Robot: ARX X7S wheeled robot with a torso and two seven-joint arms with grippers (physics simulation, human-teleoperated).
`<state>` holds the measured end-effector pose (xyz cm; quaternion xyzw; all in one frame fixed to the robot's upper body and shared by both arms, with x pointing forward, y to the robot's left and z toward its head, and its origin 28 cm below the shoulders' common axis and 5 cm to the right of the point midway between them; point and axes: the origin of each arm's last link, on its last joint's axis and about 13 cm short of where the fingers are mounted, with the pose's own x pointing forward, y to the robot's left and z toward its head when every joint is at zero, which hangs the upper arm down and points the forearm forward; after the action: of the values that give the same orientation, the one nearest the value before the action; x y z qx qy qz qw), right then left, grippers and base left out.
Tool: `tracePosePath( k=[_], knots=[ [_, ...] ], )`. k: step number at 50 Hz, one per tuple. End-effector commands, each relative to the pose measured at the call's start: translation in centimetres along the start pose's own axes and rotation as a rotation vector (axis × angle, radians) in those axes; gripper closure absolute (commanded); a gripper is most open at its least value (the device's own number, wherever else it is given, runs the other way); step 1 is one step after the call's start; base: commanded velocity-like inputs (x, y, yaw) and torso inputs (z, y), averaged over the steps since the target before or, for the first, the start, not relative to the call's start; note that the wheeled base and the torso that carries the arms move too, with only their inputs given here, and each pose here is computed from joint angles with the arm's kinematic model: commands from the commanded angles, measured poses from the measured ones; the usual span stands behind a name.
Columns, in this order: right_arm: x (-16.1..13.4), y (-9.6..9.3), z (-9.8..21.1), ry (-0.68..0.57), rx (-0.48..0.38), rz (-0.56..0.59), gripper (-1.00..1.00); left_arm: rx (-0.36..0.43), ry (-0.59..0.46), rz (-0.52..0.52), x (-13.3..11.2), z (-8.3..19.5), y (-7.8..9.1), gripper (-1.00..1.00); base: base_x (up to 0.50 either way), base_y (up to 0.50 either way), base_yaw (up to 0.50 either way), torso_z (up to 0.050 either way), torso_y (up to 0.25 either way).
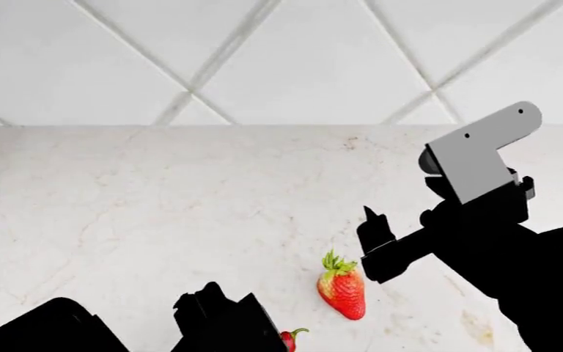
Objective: Pick the chili pepper, strawberry from the counter and place them in the cabinet. Then close the cabinet.
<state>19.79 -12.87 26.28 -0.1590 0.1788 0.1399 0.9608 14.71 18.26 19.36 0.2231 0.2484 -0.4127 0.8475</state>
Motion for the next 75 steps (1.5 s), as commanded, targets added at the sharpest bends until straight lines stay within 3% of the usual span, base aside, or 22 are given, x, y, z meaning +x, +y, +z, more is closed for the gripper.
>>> tracePosePath(
  k=[1,6,10,11,20,29,38,50,60,65,75],
  knots=[
    [1.5,-0.4,-0.4,-0.007,0.031,0.026,-1.0,0.028,0.206,-0.154,2.9,-1.0,-0.1,-1.0,0.0,0.0,0.0,0.0,0.0],
    [1.6,-0.3,-0.6,-0.004,0.031,0.028,-1.0,0.024,0.247,-0.029,4.4,-1.8,1.2,-1.0,0.0,0.0,0.0,0.0,0.0],
    [1.8,-0.3,-0.8,-0.001,0.034,0.029,-1.0,0.018,0.277,-0.052,5.3,-2.4,1.4,-1.0,0.0,0.0,0.0,0.0,0.0],
    [1.8,-0.3,-0.8,-0.001,0.033,0.029,-1.0,0.027,0.28,-0.062,5.4,-2.6,1.3,1.0,0.0,0.0,0.0,0.0,0.0],
    [1.9,-0.5,-0.8,-0.004,0.044,0.021,-1.0,0.087,0.243,-0.068,5.8,-3.0,1.1,1.0,0.0,0.0,0.0,0.0,0.0],
    [1.8,-0.2,-0.7,-0.008,0.038,0.027,-1.0,0.083,0.076,0.077,5.2,-1.5,2.3,1.0,0.0,0.0,0.0,0.0,0.0],
    [1.5,-0.1,-0.1,-0.025,0.037,0.013,-1.0,0.198,-0.215,0.291,0.7,2.8,3.7,1.0,0.0,0.0,0.0,0.0,0.0],
    [1.9,-0.8,0.6,-0.046,0.1,-0.048,-1.0,0.161,-0.425,0.504,-4.4,6.6,6.5,1.0,0.0,0.0,0.0,0.0,0.0],
    [2.1,0.4,0.2,0.0,0.092,0.006,-1.0,0.133,-0.465,0.694,-5.0,7.8,9.9,1.0,0.0,0.0,0.0,0.0,0.0],
    [2.0,1.2,0.3,0.073,0.083,0.065,-1.0,0.203,-0.451,0.869,-4.8,7.6,11.4,1.0,0.0,0.0,0.0,0.0,0.0],
    [2.0,2.4,-0.3,0.151,0.05,0.154,-1.0,0.231,-0.445,0.951,-4.3,7.4,12.4,1.0,0.0,0.0,0.0,0.0,0.0]
  ],
)
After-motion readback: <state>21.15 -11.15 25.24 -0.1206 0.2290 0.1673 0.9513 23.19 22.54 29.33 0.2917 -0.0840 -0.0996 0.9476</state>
